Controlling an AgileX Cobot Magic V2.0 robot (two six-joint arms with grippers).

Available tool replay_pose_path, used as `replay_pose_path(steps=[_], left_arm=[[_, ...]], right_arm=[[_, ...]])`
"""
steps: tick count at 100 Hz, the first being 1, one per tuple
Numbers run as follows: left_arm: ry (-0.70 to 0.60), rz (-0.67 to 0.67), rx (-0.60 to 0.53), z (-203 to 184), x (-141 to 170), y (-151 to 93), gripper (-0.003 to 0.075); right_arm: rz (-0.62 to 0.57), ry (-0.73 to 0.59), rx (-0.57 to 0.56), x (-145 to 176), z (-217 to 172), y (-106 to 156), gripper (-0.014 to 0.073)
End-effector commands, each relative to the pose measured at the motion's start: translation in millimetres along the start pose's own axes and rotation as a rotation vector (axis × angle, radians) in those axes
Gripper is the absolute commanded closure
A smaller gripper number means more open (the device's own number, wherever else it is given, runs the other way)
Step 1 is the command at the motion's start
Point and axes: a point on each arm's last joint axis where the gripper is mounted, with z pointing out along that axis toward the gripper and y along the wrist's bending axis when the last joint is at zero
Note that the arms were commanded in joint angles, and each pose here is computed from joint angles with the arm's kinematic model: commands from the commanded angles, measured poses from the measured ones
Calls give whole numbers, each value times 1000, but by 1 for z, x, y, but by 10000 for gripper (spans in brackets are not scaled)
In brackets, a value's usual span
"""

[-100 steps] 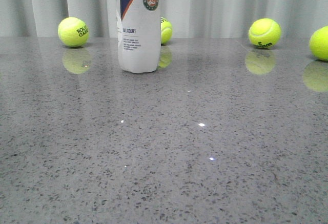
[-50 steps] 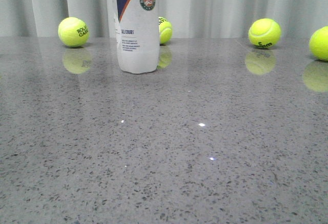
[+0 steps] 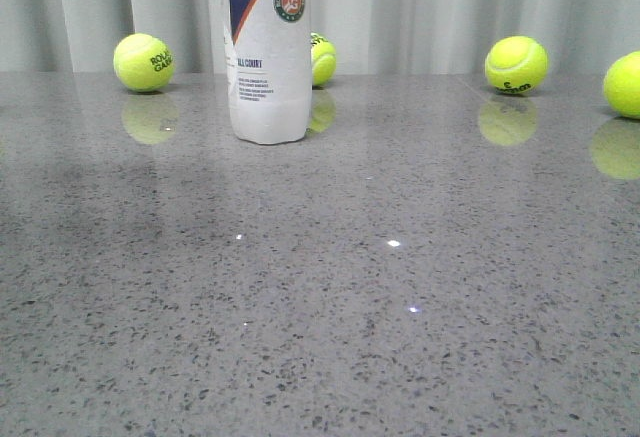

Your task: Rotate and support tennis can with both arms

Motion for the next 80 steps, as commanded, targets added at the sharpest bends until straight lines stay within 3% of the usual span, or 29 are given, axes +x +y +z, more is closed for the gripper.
replay_pose_path(steps=[1, 39, 52, 80], left_arm=[[-170, -24, -28, -22, 8, -3, 738], [-253, -27, -53, -63, 113, -25, 738], [-285, 95, -202, -83, 136, -20, 738], [-372, 18, -402, -105, 180, -13, 738]], right_arm=[[-11, -97, 1, -15, -1, 2, 655], [-11, -97, 1, -15, -1, 2, 655], [-11, -97, 1, -15, -1, 2, 655], [-11, -97, 1, -15, -1, 2, 655]])
